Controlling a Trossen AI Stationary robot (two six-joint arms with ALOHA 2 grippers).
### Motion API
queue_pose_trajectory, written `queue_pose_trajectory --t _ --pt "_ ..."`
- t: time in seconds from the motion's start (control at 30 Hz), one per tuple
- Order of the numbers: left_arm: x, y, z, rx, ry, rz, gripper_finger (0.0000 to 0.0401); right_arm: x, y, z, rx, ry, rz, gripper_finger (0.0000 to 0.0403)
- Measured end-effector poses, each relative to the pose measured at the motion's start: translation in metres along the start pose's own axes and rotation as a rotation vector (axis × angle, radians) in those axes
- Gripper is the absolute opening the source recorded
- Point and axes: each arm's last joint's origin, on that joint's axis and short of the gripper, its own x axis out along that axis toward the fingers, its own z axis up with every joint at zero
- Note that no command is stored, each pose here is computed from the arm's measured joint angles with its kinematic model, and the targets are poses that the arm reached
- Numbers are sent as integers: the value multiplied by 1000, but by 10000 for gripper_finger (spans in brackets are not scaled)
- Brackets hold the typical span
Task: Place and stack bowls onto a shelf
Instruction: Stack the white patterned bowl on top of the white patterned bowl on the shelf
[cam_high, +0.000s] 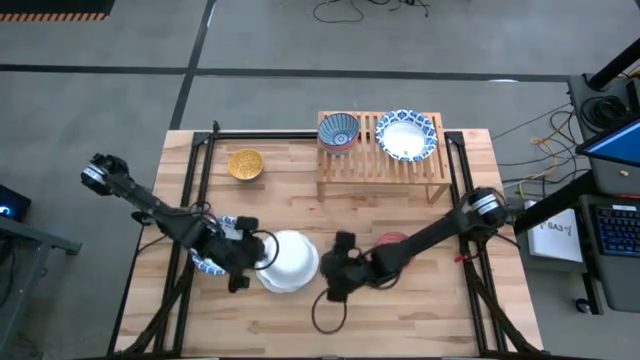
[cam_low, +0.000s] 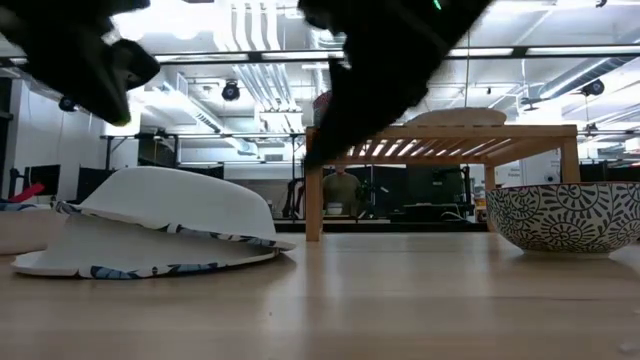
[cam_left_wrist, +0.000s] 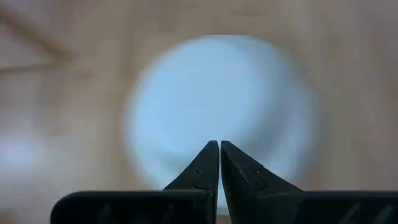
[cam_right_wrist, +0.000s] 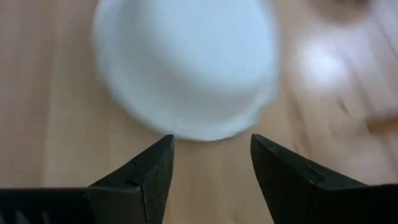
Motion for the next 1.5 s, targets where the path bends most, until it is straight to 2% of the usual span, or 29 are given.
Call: queue_pose_trajectory --t 0.1,0.17,0.23,0.33,0.47,0.67,0.97,1.13,1.37,1.5 --pt "10 8 -10 -1 -51 234 0 22 17 -9 -213 -27 20 201" --pt "18 16 -15 -5 -68 362 0 37 25 -12 -242 -66 28 201" --pt "26 22 -16 -15 -71 399 0 47 27 -13 -227 -92 23 201" --pt "39 27 -20 -21 -74 356 0 51 28 -11 -188 -109 18 201" --pt "49 28 -23 -29 -76 261 0 57 31 -16 -201 -102 -5 201" --pt "59 23 -27 -44 -55 163 0 73 32 -27 -243 -90 -155 201" --pt "68 20 -27 -42 -44 135 0 71 30 -23 -256 -111 -181 192" --pt "68 18 -25 -52 -54 75 0 73 27 -22 -267 -114 -185 147" --pt "66 17 -23 -40 -54 61 0 71 26 -19 -303 -120 -194 22" --pt "50 19 -5 23 -82 74 0 58 25 -9 -298 -137 -201 10"
